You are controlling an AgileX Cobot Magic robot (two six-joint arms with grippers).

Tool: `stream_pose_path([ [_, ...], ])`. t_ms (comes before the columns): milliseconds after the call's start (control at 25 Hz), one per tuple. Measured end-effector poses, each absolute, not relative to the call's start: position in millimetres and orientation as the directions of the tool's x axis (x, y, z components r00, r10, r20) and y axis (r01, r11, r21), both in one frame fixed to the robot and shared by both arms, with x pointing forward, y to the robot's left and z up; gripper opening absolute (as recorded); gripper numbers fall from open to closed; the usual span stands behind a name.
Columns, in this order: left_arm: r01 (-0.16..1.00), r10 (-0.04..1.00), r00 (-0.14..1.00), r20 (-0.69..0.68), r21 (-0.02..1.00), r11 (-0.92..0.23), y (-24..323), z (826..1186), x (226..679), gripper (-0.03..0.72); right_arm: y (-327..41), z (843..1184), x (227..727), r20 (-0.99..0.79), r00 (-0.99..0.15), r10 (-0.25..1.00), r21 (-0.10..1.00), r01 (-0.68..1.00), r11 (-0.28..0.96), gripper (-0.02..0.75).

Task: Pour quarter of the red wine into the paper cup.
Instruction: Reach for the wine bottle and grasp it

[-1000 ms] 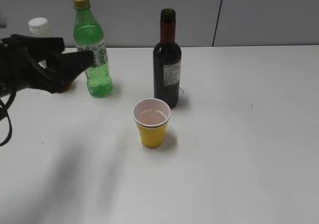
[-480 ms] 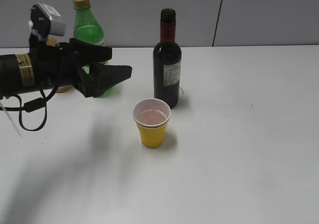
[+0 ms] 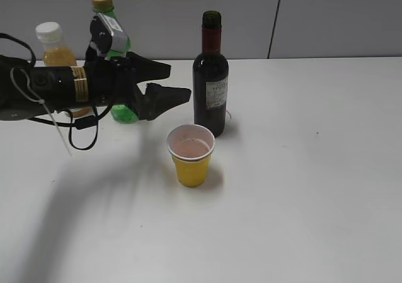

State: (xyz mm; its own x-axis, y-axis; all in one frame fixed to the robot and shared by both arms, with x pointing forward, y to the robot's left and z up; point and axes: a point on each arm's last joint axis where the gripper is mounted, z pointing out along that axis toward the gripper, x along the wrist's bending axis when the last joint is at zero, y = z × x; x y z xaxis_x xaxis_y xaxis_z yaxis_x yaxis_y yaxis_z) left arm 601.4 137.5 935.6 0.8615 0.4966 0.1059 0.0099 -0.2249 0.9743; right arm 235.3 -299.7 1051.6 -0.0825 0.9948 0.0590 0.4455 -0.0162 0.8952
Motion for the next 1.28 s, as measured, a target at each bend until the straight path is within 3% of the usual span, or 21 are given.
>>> stream_pose_path([
  [360,0.023,0.477,0.874,0.088,0.975,-0.222,120.9,913.0,621.5,0.666,-299.7,1051.5,235.2,0.059,-0.082,0.995,0.895,0.446,-0.016,0.591],
  [1280,0.001,0.377,0.925,0.052,0.99,-0.138,66.1,901.0,660.1,0.643,-299.7,1051.6,235.3,0.058,-0.082,0.995,0.895,0.445,-0.016,0.591],
])
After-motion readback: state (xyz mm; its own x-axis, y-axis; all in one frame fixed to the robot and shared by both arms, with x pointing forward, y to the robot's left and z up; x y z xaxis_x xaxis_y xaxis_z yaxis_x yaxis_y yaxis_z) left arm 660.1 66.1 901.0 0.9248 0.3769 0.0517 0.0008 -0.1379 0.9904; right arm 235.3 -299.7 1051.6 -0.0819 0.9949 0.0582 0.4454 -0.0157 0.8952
